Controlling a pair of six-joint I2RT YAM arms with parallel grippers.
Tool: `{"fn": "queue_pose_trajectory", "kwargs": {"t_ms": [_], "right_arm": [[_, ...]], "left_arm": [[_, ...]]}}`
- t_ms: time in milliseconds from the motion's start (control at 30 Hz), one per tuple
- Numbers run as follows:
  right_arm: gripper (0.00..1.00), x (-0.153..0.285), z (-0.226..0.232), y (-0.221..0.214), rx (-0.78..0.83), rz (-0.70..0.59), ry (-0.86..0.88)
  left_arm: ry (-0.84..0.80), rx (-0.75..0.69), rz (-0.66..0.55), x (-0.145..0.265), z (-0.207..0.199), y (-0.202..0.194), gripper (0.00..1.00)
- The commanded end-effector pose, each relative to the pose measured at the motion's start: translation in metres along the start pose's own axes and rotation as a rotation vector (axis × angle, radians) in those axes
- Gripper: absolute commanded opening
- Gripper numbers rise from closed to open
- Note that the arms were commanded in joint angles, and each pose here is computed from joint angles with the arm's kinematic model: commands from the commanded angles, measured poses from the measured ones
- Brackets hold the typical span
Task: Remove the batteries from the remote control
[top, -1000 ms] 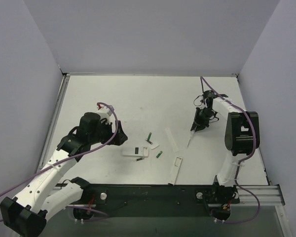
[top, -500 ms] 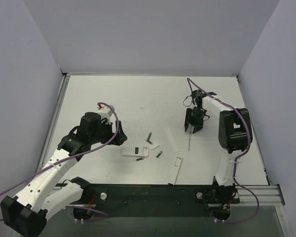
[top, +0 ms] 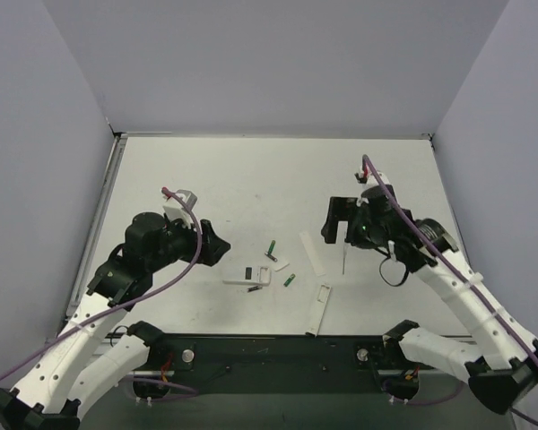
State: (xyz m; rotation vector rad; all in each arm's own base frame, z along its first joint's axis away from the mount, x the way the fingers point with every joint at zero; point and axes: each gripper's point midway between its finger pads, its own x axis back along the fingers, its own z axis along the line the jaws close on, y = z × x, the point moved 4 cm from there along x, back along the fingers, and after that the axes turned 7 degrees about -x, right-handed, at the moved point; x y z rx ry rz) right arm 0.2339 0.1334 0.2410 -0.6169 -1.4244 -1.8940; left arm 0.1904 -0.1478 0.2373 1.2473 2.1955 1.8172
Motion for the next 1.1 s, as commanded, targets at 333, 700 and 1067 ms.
{"fn": "queue_pose_trajectory", "kwargs": {"t_ms": [333,700,1067], "right_arm": [[1.00,0.061,-0.019,-0.049,-0.148,-0.238,0.180],[1.00,0.069,-0.021,-0.045,-0.134,-0.263,0.189],[1.00,0.068,-0.022,-0.046,-0.133,-0.264,0.182]], "left_arm": [[-0.063,-0.022,-0.215,0.020,-0.012,0.029,0.91],[-0.049,-0.021,-0.228,0.023,-0.011,0.031,0.91],[-0.048,-0.021,-0.241,0.025,-0.011,0.031,0.91]]}}
